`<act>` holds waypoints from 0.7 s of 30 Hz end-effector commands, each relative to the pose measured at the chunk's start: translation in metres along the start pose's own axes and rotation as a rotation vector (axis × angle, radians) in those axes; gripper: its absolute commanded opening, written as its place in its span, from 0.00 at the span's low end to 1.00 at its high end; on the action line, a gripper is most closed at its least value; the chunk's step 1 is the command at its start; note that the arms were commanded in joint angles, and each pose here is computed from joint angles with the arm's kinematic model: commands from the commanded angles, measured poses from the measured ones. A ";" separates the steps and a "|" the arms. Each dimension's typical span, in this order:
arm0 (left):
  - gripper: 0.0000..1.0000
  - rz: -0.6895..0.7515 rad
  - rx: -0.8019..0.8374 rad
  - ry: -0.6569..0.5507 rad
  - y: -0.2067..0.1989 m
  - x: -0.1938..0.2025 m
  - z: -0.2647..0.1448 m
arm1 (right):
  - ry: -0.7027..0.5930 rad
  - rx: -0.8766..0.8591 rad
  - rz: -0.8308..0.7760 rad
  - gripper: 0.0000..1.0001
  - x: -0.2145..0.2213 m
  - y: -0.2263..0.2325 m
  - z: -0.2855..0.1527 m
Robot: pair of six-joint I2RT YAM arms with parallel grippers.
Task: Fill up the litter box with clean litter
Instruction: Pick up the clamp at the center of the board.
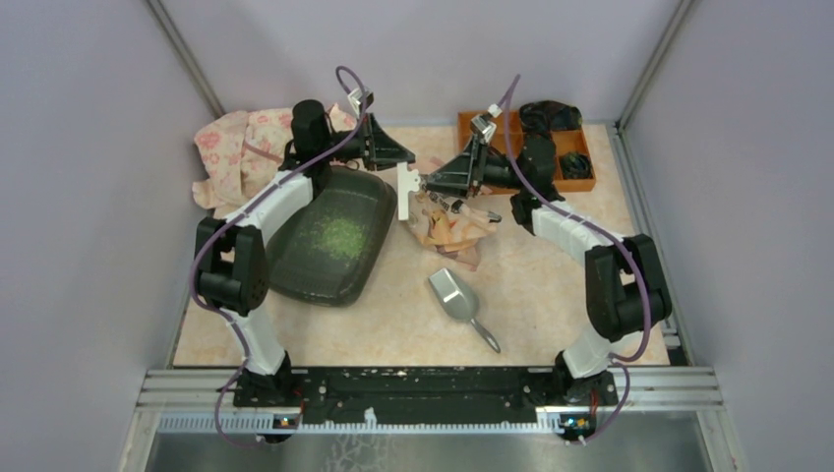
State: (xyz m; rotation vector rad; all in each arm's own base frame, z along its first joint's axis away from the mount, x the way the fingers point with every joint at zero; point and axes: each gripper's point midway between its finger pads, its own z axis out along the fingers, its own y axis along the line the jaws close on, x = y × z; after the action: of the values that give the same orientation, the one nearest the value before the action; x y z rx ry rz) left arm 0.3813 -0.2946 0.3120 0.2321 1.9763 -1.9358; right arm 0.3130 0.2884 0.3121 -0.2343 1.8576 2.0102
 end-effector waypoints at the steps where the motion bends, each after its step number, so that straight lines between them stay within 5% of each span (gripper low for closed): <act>1: 0.13 0.067 0.041 -0.001 -0.023 0.000 -0.005 | 0.006 0.025 -0.099 0.48 -0.006 0.011 0.007; 21: 0.13 0.049 0.043 0.008 -0.019 0.005 -0.005 | 0.033 0.049 -0.123 0.47 -0.008 0.003 0.024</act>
State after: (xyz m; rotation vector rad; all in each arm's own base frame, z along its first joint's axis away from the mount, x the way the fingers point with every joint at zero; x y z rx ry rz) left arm 0.3789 -0.2945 0.3120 0.2219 1.9745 -1.9596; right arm 0.3205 0.3040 0.3032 -0.2798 1.9339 1.9071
